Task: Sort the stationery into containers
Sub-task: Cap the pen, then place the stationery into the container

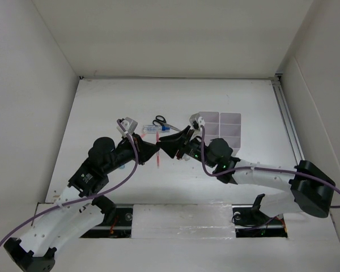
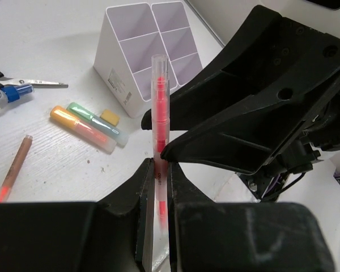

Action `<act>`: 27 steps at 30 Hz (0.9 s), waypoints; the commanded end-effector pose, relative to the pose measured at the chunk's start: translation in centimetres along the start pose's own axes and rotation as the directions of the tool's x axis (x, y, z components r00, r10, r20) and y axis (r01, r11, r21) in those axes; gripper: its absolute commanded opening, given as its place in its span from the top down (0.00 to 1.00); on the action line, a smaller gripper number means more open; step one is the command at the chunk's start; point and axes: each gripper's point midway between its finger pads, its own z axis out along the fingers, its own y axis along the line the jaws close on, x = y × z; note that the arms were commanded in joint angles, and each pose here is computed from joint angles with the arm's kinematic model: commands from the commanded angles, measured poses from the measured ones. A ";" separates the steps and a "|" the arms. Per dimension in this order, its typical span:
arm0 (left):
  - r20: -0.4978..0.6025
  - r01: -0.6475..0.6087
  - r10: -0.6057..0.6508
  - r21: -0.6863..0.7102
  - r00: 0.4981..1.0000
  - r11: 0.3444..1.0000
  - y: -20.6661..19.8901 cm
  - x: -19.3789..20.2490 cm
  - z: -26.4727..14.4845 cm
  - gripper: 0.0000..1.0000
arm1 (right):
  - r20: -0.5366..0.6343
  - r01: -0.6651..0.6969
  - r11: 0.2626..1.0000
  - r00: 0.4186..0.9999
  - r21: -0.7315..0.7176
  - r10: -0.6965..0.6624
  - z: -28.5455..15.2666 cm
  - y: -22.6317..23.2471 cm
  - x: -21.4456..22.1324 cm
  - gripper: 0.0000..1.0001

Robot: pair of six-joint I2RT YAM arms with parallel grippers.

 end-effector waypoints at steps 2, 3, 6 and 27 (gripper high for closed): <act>0.152 -0.053 0.044 0.056 0.987 0.997 -2.2 -4.7 -0.6 1.00 | -0.042 0.003 0.999 0.999 -0.039 -0.005 -0.3 0.9 1.0 0.61; 0.152 -0.053 0.044 0.056 0.987 0.997 -2.2 -4.7 -0.6 1.00 | -0.033 0.004 0.999 0.999 -0.043 -0.006 -0.3 1.1 0.7 0.60; 0.152 -0.053 0.044 0.056 0.987 0.997 -2.2 -4.7 -0.6 1.00 | -0.033 0.004 0.999 0.999 -0.043 -0.006 -0.3 1.1 0.7 0.58; 0.260 0.035 -0.010 -0.093 0.965 0.995 0.6 -7.3 0.7 1.00 | 0.175 0.130 0.981 0.972 0.147 -0.156 -8.6 1.8 -10.8 0.43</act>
